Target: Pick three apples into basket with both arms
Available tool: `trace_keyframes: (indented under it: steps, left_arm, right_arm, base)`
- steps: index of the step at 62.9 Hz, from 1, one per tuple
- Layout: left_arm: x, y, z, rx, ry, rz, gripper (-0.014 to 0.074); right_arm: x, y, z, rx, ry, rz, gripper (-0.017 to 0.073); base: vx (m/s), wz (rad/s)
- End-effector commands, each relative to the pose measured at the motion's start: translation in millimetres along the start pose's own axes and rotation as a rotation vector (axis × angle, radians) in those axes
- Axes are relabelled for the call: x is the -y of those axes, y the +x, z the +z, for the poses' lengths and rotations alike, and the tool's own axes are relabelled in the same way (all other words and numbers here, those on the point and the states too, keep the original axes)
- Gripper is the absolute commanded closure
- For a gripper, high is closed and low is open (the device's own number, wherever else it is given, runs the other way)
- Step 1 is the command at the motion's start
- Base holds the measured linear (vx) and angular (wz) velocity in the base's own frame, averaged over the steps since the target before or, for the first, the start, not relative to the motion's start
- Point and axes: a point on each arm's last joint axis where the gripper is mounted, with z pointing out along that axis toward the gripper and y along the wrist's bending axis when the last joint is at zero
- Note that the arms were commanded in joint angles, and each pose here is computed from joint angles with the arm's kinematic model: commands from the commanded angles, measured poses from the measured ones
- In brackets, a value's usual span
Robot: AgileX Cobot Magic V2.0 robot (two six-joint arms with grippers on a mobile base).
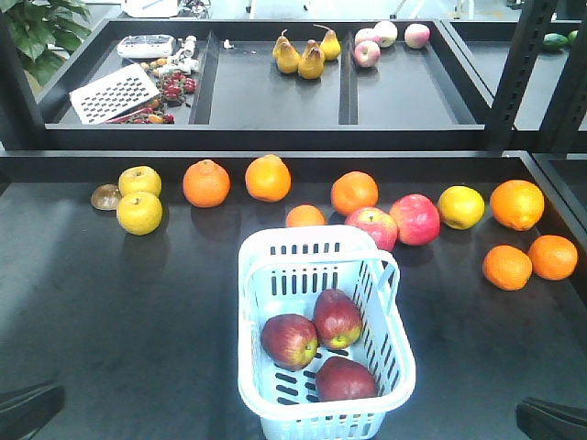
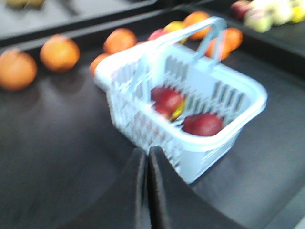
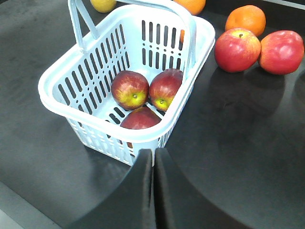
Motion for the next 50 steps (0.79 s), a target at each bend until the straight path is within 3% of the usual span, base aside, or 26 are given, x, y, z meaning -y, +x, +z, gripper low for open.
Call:
trace_keyframes:
  steps: [1,9,22,35,45,50]
  left_arm:
    - [-8.6,0,3,0.038,-0.087,-0.088,0.06]
    - [-15.8,25,12,0.068,-0.137,-0.155,0.06]
    - [-21.0,63,22,0.186,-0.152,-0.157,0.06]
    - [-22.5,59,21,0.216,-0.172,-0.11,0.06]
    - [-32.9,59,18,0.23,-0.288,-0.146,0.06]
    - [-35.6,58,14,0.255,-0.331,-0.136,0.06]
  right_arm:
    - [1.8,-14,-4,0.09,0.019,0.008,0.0564]
    - [1.8,-14,-4,0.09,0.019,0.008,0.0564]
    - [1.8,-14,-4,0.09,0.019,0.008,0.0564]
    - [1.8,-14,-4,0.09,0.019,0.008,0.0564]
    - [1.8,-14,-4,0.09,0.019,0.008,0.0564]
    - [1.8,-14,-4,0.09,0.019,0.008,0.0564]
  base:
    - [0.0,0.0]
    - [0.0,0.0]
    - [0.0,0.0]
    - [0.0,0.0]
    - [0.0,0.0]
    - [0.0,0.0]
